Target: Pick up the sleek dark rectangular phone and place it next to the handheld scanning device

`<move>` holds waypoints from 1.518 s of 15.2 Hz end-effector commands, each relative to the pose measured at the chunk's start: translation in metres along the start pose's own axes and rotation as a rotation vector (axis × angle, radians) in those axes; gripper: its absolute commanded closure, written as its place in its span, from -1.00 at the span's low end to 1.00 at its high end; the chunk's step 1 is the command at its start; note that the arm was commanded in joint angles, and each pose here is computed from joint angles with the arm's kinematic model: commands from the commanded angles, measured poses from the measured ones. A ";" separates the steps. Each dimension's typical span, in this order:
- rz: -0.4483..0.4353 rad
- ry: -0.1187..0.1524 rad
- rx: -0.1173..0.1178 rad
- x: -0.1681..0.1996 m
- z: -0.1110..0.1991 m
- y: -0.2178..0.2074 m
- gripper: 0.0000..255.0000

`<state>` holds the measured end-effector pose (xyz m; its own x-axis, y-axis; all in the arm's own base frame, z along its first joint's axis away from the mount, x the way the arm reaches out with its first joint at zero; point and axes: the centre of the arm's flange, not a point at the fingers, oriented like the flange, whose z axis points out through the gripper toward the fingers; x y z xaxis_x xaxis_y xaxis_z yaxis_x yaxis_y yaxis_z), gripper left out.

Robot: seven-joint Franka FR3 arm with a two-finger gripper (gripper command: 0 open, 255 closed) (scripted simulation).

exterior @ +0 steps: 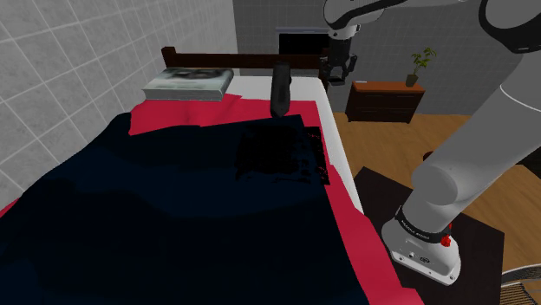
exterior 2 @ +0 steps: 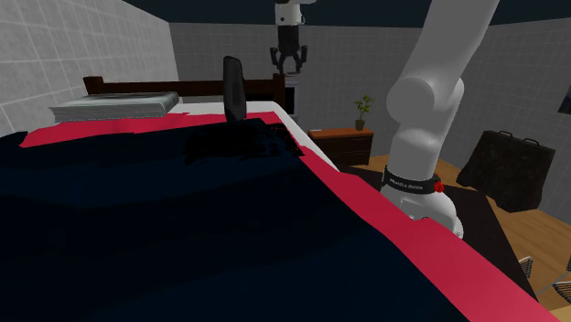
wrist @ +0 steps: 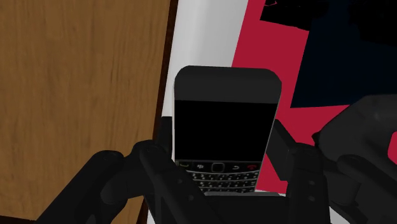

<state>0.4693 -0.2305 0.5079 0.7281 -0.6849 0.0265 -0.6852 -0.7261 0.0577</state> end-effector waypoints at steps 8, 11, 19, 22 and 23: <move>0.000 0.001 0.000 -0.001 0.048 -0.003 1.00; 0.000 0.001 0.000 -0.002 0.064 -0.003 1.00; 0.000 0.001 0.000 -0.003 0.106 -0.006 1.00; 0.000 0.001 0.000 -0.003 0.122 -0.007 1.00; 0.000 0.001 0.000 -0.004 0.127 -0.007 1.00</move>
<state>0.4692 -0.2307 0.3858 0.7281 -0.6849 0.0265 -0.6852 -0.7261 0.0578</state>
